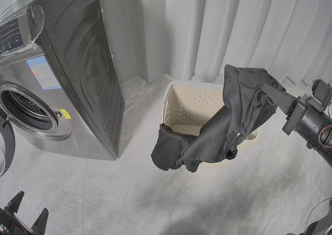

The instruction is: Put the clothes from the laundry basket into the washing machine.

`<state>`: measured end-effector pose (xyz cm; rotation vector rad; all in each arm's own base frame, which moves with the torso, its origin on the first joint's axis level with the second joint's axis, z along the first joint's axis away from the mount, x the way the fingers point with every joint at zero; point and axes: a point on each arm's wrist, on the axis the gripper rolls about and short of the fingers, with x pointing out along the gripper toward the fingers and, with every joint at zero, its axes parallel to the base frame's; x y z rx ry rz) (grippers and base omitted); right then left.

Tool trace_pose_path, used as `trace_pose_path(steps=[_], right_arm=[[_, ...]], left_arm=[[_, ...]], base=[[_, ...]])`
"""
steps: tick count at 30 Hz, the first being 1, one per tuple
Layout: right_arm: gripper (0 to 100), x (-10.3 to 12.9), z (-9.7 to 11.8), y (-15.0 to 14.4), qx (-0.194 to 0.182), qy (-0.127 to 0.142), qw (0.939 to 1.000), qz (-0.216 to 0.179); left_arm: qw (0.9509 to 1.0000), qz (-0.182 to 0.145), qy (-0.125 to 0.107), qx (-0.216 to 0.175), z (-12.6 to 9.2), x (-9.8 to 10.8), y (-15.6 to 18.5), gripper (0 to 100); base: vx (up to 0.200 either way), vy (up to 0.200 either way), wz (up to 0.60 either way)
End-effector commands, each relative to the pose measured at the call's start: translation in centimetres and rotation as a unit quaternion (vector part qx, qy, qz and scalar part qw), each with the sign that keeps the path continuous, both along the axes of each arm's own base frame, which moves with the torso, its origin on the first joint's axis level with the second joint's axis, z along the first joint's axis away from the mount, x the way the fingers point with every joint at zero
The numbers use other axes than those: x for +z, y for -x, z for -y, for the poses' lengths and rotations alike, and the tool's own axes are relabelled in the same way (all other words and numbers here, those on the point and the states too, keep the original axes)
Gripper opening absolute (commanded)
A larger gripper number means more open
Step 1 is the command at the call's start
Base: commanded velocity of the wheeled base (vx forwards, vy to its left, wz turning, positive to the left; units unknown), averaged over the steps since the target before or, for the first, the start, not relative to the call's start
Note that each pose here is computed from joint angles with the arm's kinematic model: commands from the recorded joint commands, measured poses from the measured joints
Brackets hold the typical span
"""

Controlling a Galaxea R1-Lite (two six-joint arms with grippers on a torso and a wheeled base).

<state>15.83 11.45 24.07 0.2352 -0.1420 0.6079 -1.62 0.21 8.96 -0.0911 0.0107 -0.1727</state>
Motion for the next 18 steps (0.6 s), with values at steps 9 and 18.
trace_pose_path(steps=[9,18], right_arm=[[0,0.04,0.07,0.06,0.000,-0.001,1.0000,0.001],[0,0.01,0.05,0.03,0.001,-0.001,1.0000,0.001]], left_arm=[[0.9995,-0.012,0.004,0.030,-0.11,-0.51,-0.14,100],[0.9975,-0.010,0.007,0.070,0.02,-0.51,-0.10,100]], base=[[0.000,0.022,0.00],[0.000,0.200,0.00]])
